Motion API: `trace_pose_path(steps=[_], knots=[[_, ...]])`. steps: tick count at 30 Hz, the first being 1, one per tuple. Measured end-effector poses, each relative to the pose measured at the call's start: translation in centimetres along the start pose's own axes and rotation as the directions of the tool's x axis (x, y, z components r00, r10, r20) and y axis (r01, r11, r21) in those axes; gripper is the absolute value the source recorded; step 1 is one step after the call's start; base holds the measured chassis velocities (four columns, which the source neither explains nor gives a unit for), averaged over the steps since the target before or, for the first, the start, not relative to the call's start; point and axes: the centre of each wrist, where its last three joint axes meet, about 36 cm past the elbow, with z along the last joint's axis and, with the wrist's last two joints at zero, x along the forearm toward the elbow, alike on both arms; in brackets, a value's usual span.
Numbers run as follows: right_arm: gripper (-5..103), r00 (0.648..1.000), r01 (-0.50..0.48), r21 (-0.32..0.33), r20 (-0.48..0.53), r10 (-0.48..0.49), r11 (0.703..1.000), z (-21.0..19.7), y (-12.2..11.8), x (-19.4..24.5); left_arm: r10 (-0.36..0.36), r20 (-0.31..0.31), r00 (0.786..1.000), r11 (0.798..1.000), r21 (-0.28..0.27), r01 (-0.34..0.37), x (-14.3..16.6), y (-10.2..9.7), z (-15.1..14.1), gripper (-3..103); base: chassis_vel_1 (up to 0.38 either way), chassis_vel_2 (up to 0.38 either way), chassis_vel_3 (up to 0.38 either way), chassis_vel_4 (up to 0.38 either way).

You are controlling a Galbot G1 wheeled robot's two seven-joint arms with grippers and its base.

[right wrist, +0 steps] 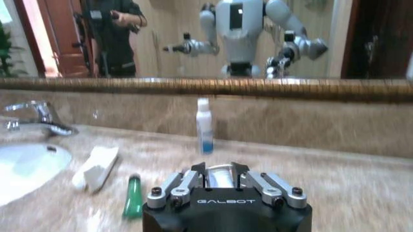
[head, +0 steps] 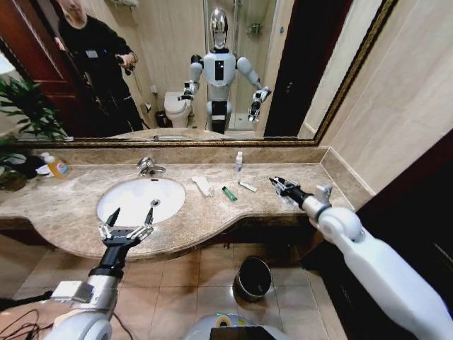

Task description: Pick up the trash from the sink and place it in the trash bin.

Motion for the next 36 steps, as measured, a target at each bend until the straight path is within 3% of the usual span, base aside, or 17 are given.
trace_pose_path(steps=[6,17,22,36], knots=[[25,0.999,-0.016,-0.036,-0.048,0.014,0.999,3.4,0.9,1.9,0.000,0.000,1.000,1.000,0.000,0.000,0.0,0.0,0.0,100,0.000,0.000,0.000,0.000],[25,0.995,-0.031,-0.124,-0.100,0.019,0.992,10.8,4.9,5.5,0.000,0.000,1.000,1.000,0.000,0.000,0.0,0.0,0.0,100,0.000,0.000,0.000,0.000],[25,0.991,-0.067,-0.118,-0.125,0.053,0.991,14.1,6.5,7.0,0.000,0.000,1.000,1.000,0.000,0.000,0.0,0.0,0.0,100,0.000,0.000,0.000,0.000],[25,0.945,-0.173,-0.095,-0.296,0.139,0.980,24.3,7.8,2.5,0.000,0.000,1.000,1.000,0.000,0.000,0.0,0.0,0.0,100,0.000,0.000,0.000,0.000]])
